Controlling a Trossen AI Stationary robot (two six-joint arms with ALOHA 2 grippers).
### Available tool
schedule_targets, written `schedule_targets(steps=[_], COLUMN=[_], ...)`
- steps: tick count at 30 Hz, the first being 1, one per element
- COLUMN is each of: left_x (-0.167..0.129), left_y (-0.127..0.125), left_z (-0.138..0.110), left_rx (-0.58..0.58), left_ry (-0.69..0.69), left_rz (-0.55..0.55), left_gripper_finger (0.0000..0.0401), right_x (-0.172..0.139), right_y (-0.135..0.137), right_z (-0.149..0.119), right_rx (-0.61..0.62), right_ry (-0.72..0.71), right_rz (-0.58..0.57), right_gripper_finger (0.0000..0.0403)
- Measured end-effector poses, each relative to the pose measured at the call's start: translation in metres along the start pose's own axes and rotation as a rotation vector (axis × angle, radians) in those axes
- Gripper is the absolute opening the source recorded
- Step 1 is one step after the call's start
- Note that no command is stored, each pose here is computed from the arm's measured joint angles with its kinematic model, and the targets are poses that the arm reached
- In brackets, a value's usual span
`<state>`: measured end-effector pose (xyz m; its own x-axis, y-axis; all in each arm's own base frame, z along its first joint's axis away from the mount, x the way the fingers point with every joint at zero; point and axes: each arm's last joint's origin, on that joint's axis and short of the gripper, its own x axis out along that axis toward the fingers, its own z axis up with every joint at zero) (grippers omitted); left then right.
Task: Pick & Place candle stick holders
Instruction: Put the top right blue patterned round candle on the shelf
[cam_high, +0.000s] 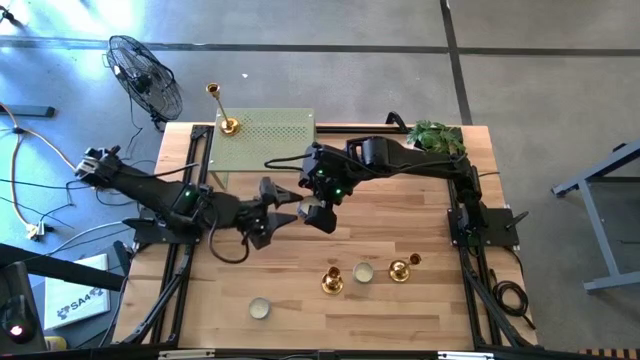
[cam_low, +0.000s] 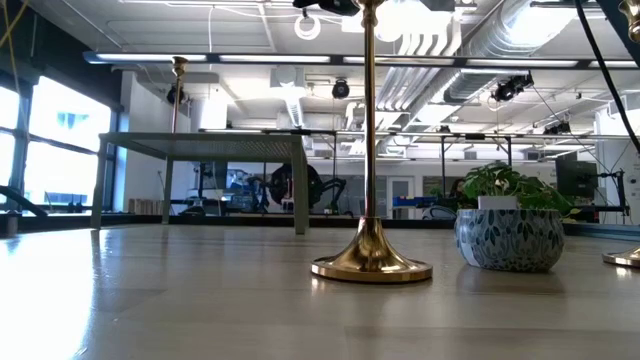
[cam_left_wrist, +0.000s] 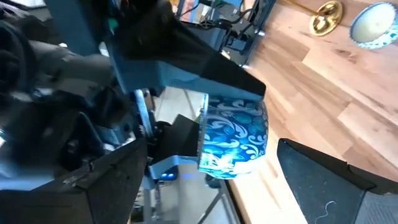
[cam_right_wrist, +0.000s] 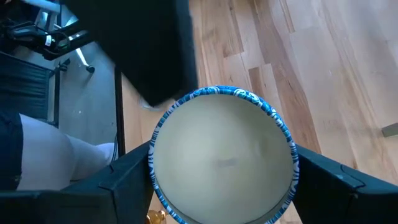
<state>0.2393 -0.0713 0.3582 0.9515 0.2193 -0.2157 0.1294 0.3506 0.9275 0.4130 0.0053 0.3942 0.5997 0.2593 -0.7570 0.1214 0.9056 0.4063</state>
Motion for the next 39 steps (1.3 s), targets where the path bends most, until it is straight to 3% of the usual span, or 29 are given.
schedule_targets(steps=[8, 17, 28, 39], left_x=[0.0072, 0.0072, 0.0069, 0.0068], left_y=[0.0033, 0.0034, 0.0067, 0.0063], left_z=[-0.0106, -0.0105, -0.0055, -0.0051], left_rx=[-0.077, -0.072, 0.08, 0.083], left_ry=[-0.029, -0.032, -0.155, -0.172], left_rz=[-0.04, -0.04, -0.034, -0.042], left_gripper_finger=[0.0356, 0.0356, 0.0356, 0.0356], right_x=[0.0, -0.0001, -0.0001, -0.0001], right_y=[0.0, -0.0003, -0.0003, -0.0001], right_z=[0.0, 0.0001, 0.0001, 0.0001], right_rx=[-0.011, -0.014, -0.018, -0.021], right_ry=[0.0, 0.0, 0.001, 0.003], right_rz=[0.0, 0.002, 0.002, 0.009], right_gripper_finger=[0.0298, 0.0298, 0.0298, 0.0298])
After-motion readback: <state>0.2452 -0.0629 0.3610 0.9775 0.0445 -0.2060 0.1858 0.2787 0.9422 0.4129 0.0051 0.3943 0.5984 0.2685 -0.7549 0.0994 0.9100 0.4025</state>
